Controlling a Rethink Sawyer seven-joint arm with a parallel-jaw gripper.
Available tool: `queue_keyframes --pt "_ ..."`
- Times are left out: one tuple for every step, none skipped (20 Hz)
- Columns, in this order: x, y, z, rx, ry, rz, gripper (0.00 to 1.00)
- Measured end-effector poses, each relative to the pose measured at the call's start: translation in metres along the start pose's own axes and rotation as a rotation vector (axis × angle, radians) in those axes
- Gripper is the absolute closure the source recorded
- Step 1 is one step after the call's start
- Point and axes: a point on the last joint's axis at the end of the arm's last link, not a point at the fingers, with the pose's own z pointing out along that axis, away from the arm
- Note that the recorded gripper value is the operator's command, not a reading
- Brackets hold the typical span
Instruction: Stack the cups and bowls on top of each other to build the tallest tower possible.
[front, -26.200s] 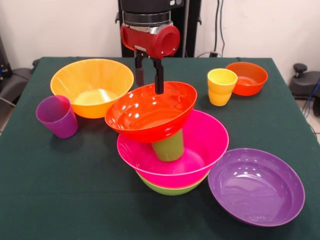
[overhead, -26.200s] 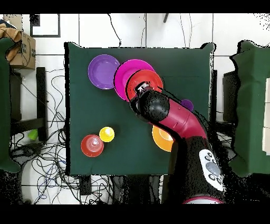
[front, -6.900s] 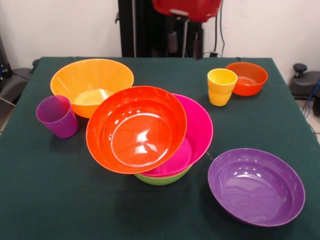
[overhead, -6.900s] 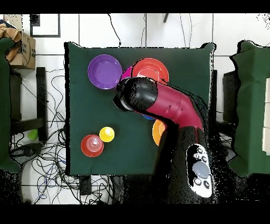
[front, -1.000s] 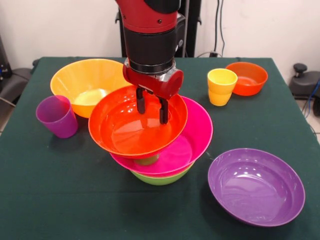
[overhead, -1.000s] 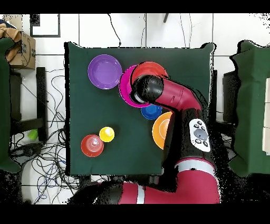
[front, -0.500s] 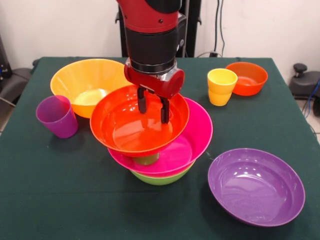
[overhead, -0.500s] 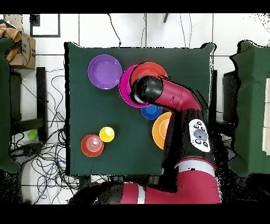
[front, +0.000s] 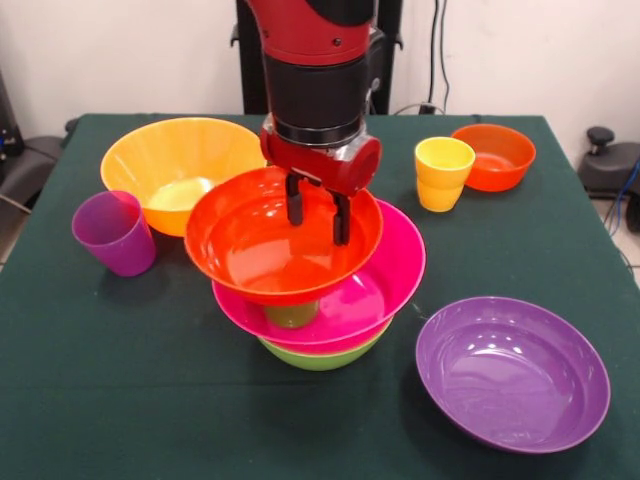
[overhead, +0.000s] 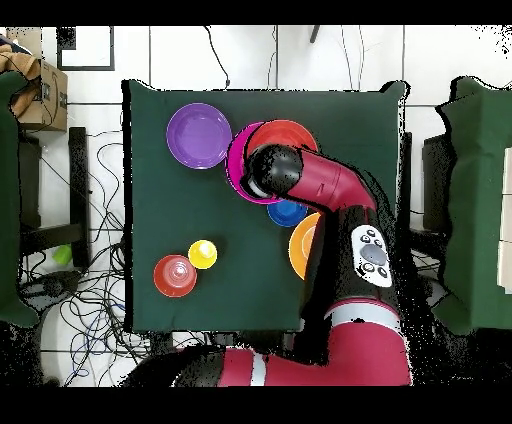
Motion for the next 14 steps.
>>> queue_keyframes --pt "0.003 0.003 0.000 0.001 0.000 -0.006 0.00" --pt "0.004 0.004 0.000 0.001 0.000 -0.008 0.00" --pt "0.008 0.009 0.000 0.002 0.001 -0.018 0.00" --pt "0.010 0.011 0.000 0.003 0.001 -0.022 0.00" --pt "0.012 0.013 0.000 0.003 0.002 -0.026 0.00" --pt "0.019 0.021 0.001 0.003 0.004 -0.040 0.00" --pt "0.022 0.024 0.001 0.004 0.005 -0.047 0.00" --pt "0.027 0.029 0.002 0.004 0.006 -0.056 0.00" --pt "0.031 0.034 0.002 0.004 0.007 -0.063 0.00" --pt "0.035 0.038 0.003 0.004 0.009 -0.070 0.00" --pt "0.038 0.041 0.003 0.004 0.010 -0.074 0.00" --pt "0.042 0.046 0.003 0.004 0.011 -0.080 0.00" --pt "0.045 0.049 0.004 0.004 0.012 -0.084 0.00" --pt "0.051 0.056 0.005 0.004 0.015 -0.091 0.00"
